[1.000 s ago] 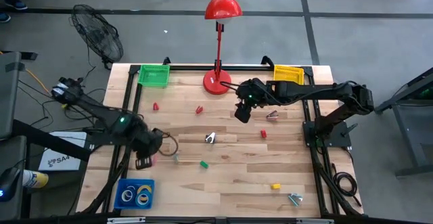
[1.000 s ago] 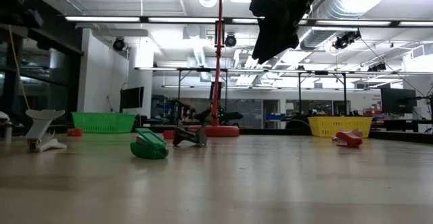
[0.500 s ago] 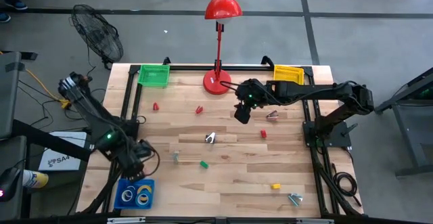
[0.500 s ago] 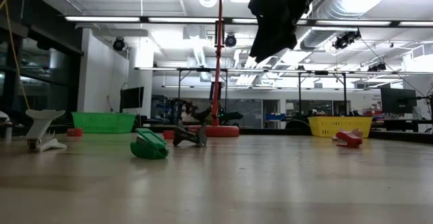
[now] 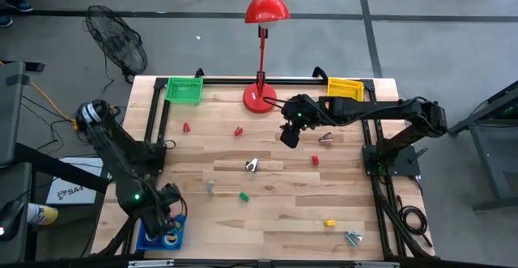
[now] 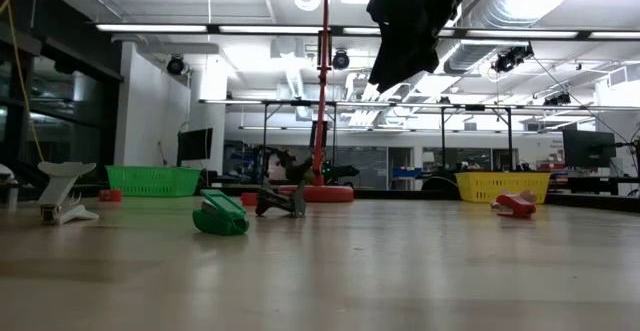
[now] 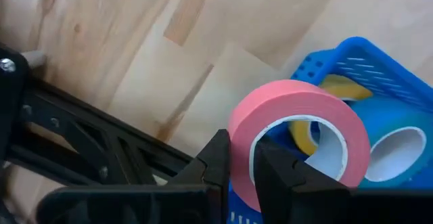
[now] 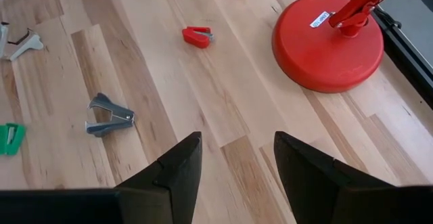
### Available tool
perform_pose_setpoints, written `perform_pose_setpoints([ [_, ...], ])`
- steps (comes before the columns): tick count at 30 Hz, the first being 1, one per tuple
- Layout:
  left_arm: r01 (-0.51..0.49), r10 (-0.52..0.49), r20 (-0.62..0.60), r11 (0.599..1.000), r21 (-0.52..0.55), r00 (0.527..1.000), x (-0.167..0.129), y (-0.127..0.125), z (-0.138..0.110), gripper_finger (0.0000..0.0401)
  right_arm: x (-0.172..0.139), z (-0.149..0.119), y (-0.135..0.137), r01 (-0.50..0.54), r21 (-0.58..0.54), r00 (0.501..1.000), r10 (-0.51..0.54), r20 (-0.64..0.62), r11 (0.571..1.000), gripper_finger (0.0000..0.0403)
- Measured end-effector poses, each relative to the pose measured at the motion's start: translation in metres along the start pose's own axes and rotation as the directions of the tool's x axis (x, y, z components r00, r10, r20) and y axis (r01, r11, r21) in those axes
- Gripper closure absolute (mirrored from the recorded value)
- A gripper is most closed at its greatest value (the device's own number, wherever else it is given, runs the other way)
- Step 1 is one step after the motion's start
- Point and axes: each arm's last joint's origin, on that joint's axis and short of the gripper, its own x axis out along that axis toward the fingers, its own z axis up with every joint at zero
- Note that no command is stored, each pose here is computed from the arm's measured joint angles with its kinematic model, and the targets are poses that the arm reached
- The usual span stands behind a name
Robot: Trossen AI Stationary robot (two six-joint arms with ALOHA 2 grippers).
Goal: Pick and place Stapler, Stapler remover, tape
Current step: Put the pink tape into the blue basket
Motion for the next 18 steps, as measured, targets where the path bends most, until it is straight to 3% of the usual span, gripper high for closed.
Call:
perform_pose_setpoints([
  [9,0.027,-0.027,-0.030,1.000,0.007,0.999,-0.007,-0.019,-0.002,0.0361,0.000,0.001,0.000,-0.011,0.001,1.000,0.011,0.007,1.000,0.0226],
  [18,0.107,-0.096,-0.154,0.992,0.064,0.983,-0.010,-0.026,-0.005,0.0361,0.000,0.003,0.002,-0.047,0.003,0.999,0.046,0.020,0.999,0.0226],
])
